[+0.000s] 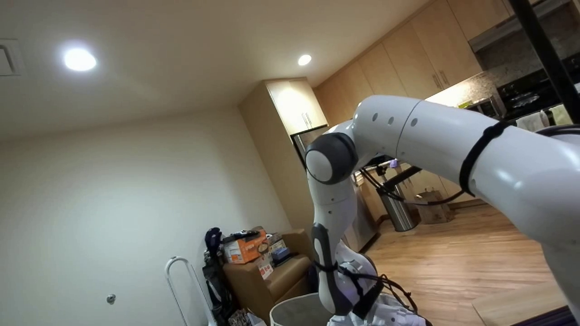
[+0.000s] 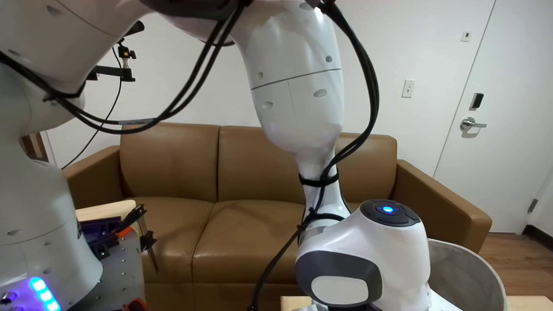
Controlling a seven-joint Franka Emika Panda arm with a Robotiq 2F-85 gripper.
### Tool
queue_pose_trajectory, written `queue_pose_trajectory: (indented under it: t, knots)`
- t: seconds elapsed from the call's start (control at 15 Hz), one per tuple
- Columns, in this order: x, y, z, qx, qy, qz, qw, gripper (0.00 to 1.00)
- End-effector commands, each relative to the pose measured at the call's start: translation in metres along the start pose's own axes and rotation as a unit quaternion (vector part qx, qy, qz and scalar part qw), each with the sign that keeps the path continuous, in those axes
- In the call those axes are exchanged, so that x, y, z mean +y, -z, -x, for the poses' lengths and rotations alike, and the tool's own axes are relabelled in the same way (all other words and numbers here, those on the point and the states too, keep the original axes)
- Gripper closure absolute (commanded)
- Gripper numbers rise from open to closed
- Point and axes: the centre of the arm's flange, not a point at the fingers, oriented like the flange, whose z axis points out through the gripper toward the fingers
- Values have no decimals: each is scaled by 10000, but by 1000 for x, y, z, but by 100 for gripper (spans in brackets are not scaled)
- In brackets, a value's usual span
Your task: Move the white pair of shorts from the couch to the laundry bag
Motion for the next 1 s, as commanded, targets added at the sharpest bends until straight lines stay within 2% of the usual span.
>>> queue_pose_trajectory:
  t: [0.0,0.07,0.2,0.47,0.67,0.8,0.87,0.93]
  knots:
    - [-14,-46,-19,274,-230,325,9988,93]
    - [-16,-62,-18,59,-213,280,9994,93]
    - [-19,-95,-7,-104,-120,515,9985,94]
    - [-35,-154,14,-126,174,656,9976,93]
    - [-44,-172,13,-104,345,649,9972,94]
    - [-49,-162,6,-156,322,377,9986,93]
    - [-50,-152,1,-147,226,280,9992,68]
    - [-50,-141,-5,-121,196,157,9996,67]
